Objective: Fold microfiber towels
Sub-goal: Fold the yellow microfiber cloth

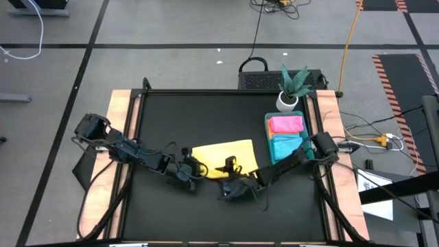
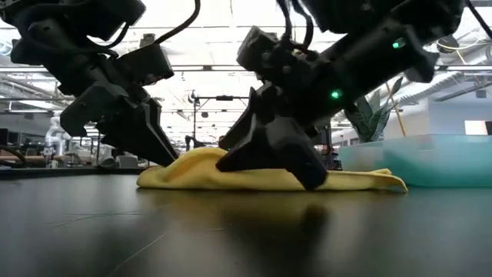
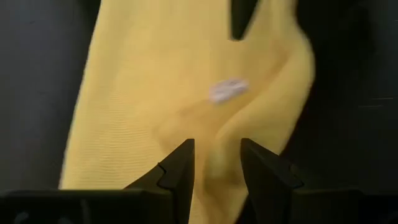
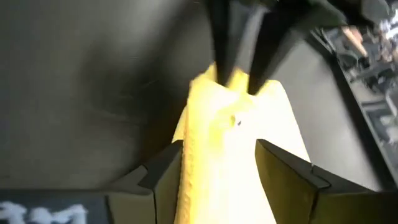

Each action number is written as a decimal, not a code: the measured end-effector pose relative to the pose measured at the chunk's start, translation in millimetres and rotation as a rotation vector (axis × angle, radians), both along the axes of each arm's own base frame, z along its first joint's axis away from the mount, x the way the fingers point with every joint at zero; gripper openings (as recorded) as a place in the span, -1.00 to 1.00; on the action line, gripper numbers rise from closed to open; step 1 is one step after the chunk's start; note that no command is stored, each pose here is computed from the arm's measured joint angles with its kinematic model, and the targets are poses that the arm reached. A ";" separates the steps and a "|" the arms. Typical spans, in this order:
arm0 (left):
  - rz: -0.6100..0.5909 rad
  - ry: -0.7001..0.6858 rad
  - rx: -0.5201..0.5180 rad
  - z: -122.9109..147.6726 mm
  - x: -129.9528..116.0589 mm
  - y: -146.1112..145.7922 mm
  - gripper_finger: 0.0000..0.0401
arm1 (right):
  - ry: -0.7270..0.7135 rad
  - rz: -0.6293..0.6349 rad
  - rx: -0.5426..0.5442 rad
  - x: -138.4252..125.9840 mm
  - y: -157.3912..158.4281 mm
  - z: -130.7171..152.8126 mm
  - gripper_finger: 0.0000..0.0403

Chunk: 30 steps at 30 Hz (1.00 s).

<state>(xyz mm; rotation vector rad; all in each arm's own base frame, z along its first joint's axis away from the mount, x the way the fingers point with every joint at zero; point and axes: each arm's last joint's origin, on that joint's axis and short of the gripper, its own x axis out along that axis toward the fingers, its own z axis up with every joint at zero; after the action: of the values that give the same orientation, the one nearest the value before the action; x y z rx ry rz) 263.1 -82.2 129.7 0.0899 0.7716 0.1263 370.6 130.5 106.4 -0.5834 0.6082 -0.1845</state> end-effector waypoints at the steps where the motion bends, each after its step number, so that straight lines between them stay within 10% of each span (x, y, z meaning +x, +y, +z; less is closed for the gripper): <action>1: -0.003 -0.003 -0.005 1.3 -0.9 -1.5 -0.35 | -0.008 -0.018 0.019 0.9 -2.5 0.1 -0.09; 12: -0.116 -0.071 -0.053 21.3 -15.0 -33.8 -0.35 | -0.068 -0.088 0.129 3.0 -6.4 3.3 -0.25; 30: -0.468 -0.080 0.325 -11.1 -14.7 -71.1 -0.35 | -0.066 0.012 0.243 -1.4 12.4 4.7 -0.26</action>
<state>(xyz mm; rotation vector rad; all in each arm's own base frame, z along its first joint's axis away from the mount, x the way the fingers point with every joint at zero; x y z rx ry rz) 248.3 -153.3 118.6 0.5663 0.6281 -0.1902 369.2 142.9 111.1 -0.3448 0.5533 -0.1159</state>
